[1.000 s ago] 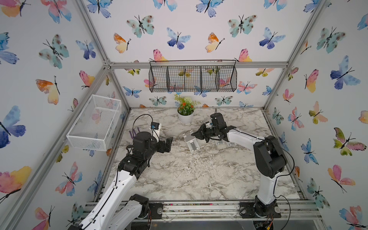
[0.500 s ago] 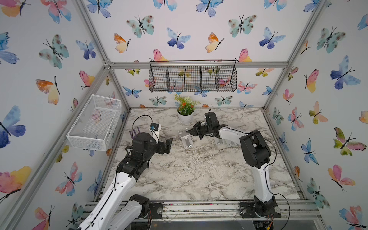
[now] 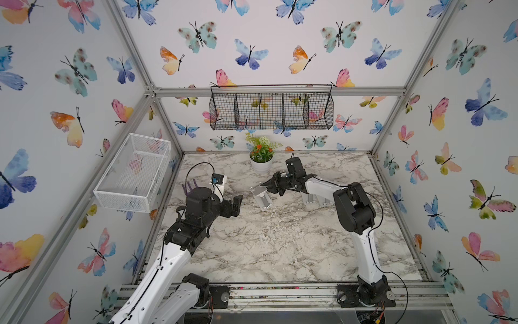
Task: Open the phone stand
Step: Place the phone stand at the center of the board, then reset both arms
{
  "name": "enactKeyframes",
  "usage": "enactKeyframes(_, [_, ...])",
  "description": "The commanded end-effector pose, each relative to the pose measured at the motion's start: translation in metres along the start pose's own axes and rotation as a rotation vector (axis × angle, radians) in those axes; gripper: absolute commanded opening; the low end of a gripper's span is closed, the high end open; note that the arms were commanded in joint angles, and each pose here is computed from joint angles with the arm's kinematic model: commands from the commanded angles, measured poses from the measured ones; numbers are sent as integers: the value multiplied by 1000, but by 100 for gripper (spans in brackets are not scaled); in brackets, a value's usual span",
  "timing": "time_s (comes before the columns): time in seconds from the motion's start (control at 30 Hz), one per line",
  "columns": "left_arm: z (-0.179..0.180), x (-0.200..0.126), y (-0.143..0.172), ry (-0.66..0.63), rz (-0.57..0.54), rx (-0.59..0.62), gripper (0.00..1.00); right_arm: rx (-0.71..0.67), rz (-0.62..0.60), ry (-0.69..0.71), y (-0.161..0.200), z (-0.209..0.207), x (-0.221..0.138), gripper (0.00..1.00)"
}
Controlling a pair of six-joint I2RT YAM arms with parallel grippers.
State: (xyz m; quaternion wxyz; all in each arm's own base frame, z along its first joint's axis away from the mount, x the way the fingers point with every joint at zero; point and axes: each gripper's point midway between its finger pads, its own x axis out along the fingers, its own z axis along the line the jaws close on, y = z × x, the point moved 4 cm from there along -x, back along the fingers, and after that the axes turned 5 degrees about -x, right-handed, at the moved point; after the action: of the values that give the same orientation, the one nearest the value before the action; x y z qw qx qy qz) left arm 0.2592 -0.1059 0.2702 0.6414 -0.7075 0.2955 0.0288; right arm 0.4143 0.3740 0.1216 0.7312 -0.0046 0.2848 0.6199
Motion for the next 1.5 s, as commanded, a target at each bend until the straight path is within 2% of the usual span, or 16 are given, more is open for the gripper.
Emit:
enactKeyframes(0.0, [-5, -10, -14, 18, -49, 21, 98, -18, 18, 12, -2, 3, 0, 34])
enactKeyframes(0.07, [-6, -10, -15, 19, -52, 23, 98, -31, 5, 23, -4, 6, -3, 46])
enactKeyframes(0.13, [-6, -13, -17, 18, -64, 26, 98, -57, -14, 43, -6, 10, -7, 63])
enactKeyframes(0.17, [-6, -14, -19, 19, -71, 26, 98, -67, -23, 59, -6, 11, -9, 75])
enactKeyframes(0.2, [-6, -15, -20, 17, -75, 28, 98, -77, -30, 74, -7, 13, -11, 95])
enactKeyframes(0.23, [-6, -15, -21, 15, -79, 29, 98, -91, -38, 88, -7, 14, -13, 98])
enactKeyframes(0.57, [-6, -25, -33, 3, -116, 28, 98, -334, -219, 324, -3, 35, -60, 98])
enactKeyframes(0.7, [-4, -21, -30, -5, -119, 19, 98, -478, -320, 396, 0, 44, -85, 99])
enactKeyframes(0.83, [6, -10, -20, -62, -109, 1, 98, -698, -495, 492, 6, 60, -123, 98])
enactKeyframes(1.0, [18, 6, 1, -123, -86, -5, 98, -936, -778, 545, 10, 65, -172, 98])
enactKeyframes(1.07, [28, 12, 9, -170, -86, -13, 98, -991, -877, 612, 8, 51, -188, 98])
enactKeyframes(1.17, [47, 19, 20, -250, -95, -33, 98, -1048, -954, 734, 4, 26, -203, 98])
enactKeyframes(1.33, [88, 20, 28, -428, -175, -93, 98, -1050, -986, 902, -5, -24, -228, 99])
enactKeyframes(1.47, [115, 23, 41, -524, -225, -137, 98, -1003, -1024, 946, -17, -62, -260, 99])
